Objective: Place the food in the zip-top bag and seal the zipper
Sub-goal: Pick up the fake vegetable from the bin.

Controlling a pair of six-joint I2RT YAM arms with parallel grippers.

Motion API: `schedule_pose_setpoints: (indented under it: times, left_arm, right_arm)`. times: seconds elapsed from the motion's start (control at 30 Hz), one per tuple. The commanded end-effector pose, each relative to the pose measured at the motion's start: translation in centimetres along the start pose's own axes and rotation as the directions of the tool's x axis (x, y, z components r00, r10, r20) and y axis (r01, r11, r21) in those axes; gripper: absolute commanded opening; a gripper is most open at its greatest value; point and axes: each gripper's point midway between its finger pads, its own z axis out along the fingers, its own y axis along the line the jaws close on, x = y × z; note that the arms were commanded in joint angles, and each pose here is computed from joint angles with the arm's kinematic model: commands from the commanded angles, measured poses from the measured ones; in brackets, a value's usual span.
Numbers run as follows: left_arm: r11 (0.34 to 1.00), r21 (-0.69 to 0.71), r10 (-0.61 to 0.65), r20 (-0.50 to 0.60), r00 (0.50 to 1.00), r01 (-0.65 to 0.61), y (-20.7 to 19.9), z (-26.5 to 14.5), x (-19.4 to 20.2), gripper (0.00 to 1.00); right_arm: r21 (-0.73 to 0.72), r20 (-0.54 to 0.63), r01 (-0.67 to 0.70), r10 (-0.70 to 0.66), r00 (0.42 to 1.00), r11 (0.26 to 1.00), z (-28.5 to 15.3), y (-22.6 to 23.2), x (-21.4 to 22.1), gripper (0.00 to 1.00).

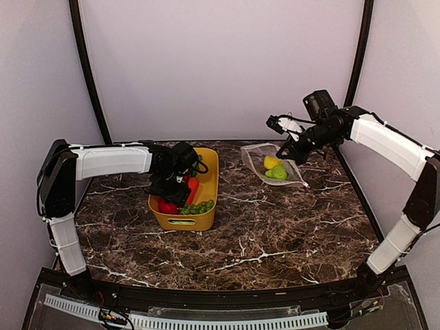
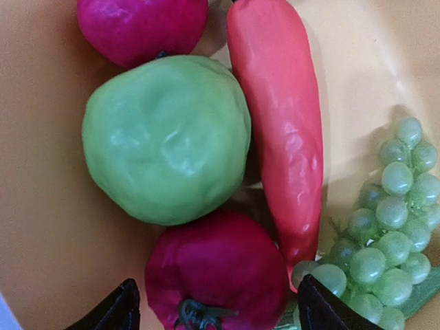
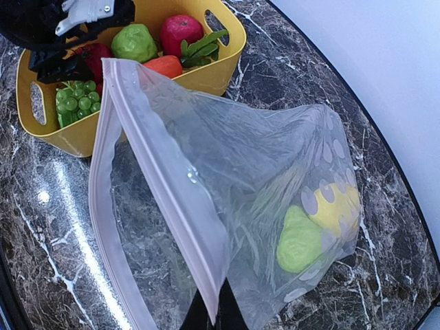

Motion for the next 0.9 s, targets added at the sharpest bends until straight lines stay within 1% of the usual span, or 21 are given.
schedule_pose_setpoints:
  times: [0.0,0.13,0.23,0.4,0.5,0.63,0.67,0.83,0.87]
  left_arm:
    - [0.999,-0.038,0.037,-0.037,0.999,-0.038,0.1,2.3,0.8,0.78]
    - [0.998,-0.062,0.03,-0.057,0.998,-0.033,0.1,3.0,0.8,0.75]
    - [0.998,-0.061,0.013,-0.058,0.998,-0.016,0.2,2.9,0.8,0.67]
    - [0.998,-0.061,0.005,-0.055,0.998,-0.008,0.7,1.1,0.5,0.59]
    - [0.999,-0.036,-0.003,0.003,1.0,0.004,1.1,-1.7,-0.8,0.54]
    - [0.999,0.037,-0.025,0.119,0.993,0.021,1.3,-6.0,-3.0,0.5]
    - [0.998,0.065,-0.033,0.166,0.986,0.022,1.3,-7.4,-3.9,0.49]
    - [0.991,0.132,-0.07,0.287,0.955,0.033,1.3,-11.2,-6.5,0.46]
    - [0.986,0.165,-0.08,0.31,0.947,0.03,1.0,-12.1,-7.0,0.45]
  right_arm:
    - [-0.016,0.058,-0.009,0.01,0.998,1.0,-0.3,0.4,-1.1,0.0]
    - [-0.031,0.042,-0.016,0.017,0.999,0.999,0.0,0.7,-0.7,0.0]
    - [-0.026,0.043,-0.014,0.015,0.999,1.0,-0.3,0.8,-0.7,0.0]
    - [-0.022,0.043,-0.016,0.017,0.999,1.0,-0.6,0.9,-0.6,0.0]
    - [-0.011,0.04,-0.013,0.014,0.999,1.0,-0.5,0.7,-0.5,0.0]
    - [-0.009,0.044,-0.012,0.012,0.999,1.0,-0.6,0.6,-0.7,0.0]
    - [-0.008,0.043,-0.011,0.011,0.999,1.0,-0.6,0.5,-0.8,0.0]
    - [-0.011,0.026,-0.017,0.017,1.0,1.0,0.0,0.3,-0.5,0.0]
    - [-0.01,0.024,-0.016,0.017,1.0,1.0,0.1,0.3,-0.4,0.0]
